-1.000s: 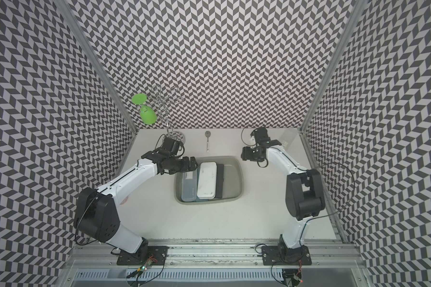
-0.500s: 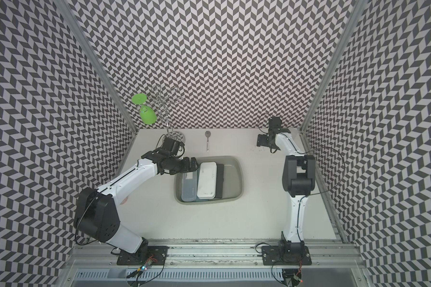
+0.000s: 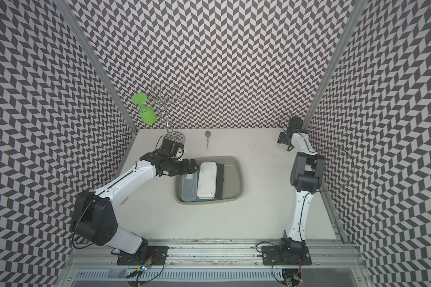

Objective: Put the pencil case into the storage box
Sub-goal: Move the pencil case to the center of the board.

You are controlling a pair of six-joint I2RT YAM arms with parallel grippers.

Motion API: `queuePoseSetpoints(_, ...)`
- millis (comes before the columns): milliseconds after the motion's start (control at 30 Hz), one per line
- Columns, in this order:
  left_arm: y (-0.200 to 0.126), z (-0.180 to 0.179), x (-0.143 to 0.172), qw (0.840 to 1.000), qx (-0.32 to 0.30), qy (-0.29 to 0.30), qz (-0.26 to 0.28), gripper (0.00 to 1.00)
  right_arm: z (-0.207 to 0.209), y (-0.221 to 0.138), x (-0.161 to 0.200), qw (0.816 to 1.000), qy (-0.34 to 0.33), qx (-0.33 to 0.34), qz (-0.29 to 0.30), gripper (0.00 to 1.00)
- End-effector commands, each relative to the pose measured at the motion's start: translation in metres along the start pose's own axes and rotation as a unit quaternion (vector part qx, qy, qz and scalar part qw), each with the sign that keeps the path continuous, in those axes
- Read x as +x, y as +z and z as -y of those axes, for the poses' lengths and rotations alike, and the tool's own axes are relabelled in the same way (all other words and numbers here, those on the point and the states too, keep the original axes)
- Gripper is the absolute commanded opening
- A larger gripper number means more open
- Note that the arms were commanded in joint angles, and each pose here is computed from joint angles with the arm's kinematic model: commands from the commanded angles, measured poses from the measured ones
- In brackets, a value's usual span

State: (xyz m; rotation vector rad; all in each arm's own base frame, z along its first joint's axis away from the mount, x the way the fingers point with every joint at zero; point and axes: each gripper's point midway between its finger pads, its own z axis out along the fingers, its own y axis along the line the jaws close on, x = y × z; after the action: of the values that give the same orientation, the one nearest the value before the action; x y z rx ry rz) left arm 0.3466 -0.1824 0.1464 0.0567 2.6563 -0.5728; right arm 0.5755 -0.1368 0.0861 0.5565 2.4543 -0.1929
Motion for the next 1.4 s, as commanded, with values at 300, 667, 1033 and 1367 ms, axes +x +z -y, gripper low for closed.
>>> queuePoseSetpoints(300, -0.002, -0.003, 0.009, 1.0, 0.001, 0.02, -0.013, 1.0, -0.009, 0.049, -0.002, 1.0, 0.011, -0.004, -0.001, 1.0)
queuePoseSetpoints(667, -0.002, -0.007, 0.018, 1.0, -0.001, 0.023, -0.021, 1.0, -0.003, 0.081, 0.029, 0.998, -0.01, 0.02, -0.053, 1.0)
queuePoseSetpoints(1033, 0.003, -0.003, 0.018, 1.0, 0.022, 0.009, -0.015, 1.0, 0.006, 0.056, 0.104, 0.987, -0.054, 0.004, -0.153, 0.92)
queuePoseSetpoints(1367, 0.01, -0.002, 0.023, 0.999, 0.035, 0.007, -0.017, 1.0, 0.012, -0.007, 0.154, 0.981, -0.059, -0.025, -0.184, 0.89)
